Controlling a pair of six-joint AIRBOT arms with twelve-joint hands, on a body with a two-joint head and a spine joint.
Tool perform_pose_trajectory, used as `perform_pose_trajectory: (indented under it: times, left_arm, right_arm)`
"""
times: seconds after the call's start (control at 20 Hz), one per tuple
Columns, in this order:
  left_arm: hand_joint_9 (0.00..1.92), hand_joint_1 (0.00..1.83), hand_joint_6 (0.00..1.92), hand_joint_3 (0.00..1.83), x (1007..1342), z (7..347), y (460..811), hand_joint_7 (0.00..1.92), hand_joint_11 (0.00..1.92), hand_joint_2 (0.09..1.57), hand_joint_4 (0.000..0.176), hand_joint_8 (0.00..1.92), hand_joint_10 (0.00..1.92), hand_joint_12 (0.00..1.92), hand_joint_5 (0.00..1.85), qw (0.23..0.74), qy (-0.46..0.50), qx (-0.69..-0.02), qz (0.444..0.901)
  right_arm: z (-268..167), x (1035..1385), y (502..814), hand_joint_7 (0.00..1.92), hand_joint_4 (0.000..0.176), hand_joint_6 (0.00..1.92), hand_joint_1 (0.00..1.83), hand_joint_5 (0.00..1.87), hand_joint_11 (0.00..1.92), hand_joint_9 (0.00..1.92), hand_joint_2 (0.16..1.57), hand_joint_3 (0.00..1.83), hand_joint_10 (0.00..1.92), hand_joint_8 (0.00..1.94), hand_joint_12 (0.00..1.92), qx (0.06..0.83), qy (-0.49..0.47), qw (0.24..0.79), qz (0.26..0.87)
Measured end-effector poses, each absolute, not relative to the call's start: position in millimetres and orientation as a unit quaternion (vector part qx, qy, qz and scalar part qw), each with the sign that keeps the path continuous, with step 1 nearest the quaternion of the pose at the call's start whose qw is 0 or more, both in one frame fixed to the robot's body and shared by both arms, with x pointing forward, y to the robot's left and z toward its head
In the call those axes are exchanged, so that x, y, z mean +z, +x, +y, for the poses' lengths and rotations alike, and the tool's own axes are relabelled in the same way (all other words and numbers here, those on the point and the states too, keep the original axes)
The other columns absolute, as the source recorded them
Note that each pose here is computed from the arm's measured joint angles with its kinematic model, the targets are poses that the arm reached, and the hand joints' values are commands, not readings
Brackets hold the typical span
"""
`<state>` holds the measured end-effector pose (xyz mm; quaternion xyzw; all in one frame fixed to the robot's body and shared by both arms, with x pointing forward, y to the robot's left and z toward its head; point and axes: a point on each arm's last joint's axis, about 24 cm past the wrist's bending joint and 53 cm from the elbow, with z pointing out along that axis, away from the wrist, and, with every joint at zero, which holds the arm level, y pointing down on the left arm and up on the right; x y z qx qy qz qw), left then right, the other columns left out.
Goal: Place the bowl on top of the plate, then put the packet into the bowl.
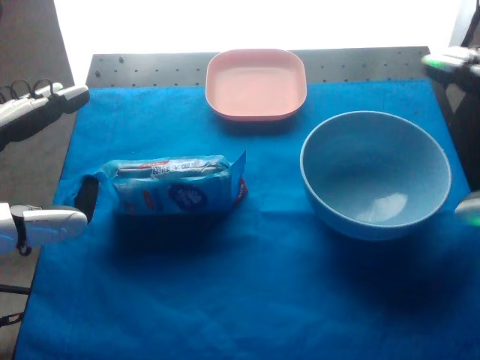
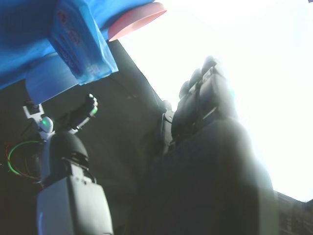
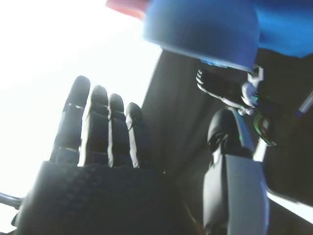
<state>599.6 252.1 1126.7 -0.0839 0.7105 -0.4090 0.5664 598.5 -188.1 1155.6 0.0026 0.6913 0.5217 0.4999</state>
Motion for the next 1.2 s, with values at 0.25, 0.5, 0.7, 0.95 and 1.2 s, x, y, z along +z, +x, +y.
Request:
perform_pose_trajectory:
  times: [0.25, 0.5, 0.7, 0.95, 1.2]
  left_arm:
    - [0.00, 0.61, 0.00, 0.01, 1121.5, 249.1, 598.1, 0.03, 0.00, 0.95, 0.155, 0.00, 0.00, 0.00, 0.09, 0.560, -0.085, -0.411, 0.714]
    - [0.02, 0.64, 0.00, 0.00, 1119.3, 247.8, 597.6, 0.05, 0.00, 0.95, 0.132, 0.01, 0.01, 0.00, 0.10, 0.557, -0.091, -0.415, 0.714]
    - [0.03, 0.60, 0.00, 0.01, 1115.7, 246.7, 597.3, 0.06, 0.02, 0.97, 0.126, 0.01, 0.01, 0.01, 0.10, 0.552, -0.094, -0.417, 0.716]
    - [0.03, 0.64, 0.00, 0.00, 1115.3, 247.3, 598.0, 0.06, 0.05, 0.97, 0.117, 0.00, 0.01, 0.03, 0.10, 0.552, -0.097, -0.418, 0.715]
    - [0.03, 0.62, 0.00, 0.01, 1114.5, 246.5, 597.9, 0.05, 0.04, 0.98, 0.109, 0.00, 0.00, 0.02, 0.09, 0.549, -0.101, -0.423, 0.714]
  right_arm:
    - [-152.2, 1112.5, 594.0, 0.00, 0.127, 0.00, 0.59, 0.01, 0.11, 0.07, 0.87, 0.02, 0.02, 0.00, 0.09, 0.481, -0.073, 0.452, 0.748]
    - [-140.9, 1090.8, 596.1, 0.09, 0.019, 0.00, 0.54, 0.09, 0.16, 0.20, 0.92, 0.00, 0.01, 0.00, 0.16, 0.426, -0.139, 0.437, 0.780]
    - [-134.9, 1069.1, 596.0, 0.37, 0.000, 0.01, 0.71, 0.36, 0.18, 0.36, 0.94, 0.00, 0.00, 0.00, 0.39, 0.398, -0.169, 0.422, 0.797]
    - [-124.6, 1065.3, 607.2, 1.08, 0.000, 0.07, 0.74, 1.02, 0.49, 0.98, 1.11, 0.00, 0.05, 0.02, 0.94, 0.379, -0.198, 0.429, 0.795]
    - [-103.7, 1076.9, 608.0, 1.53, 0.000, 0.15, 0.62, 1.53, 0.90, 1.42, 1.14, 0.00, 0.06, 0.03, 1.05, 0.405, -0.205, 0.437, 0.777]
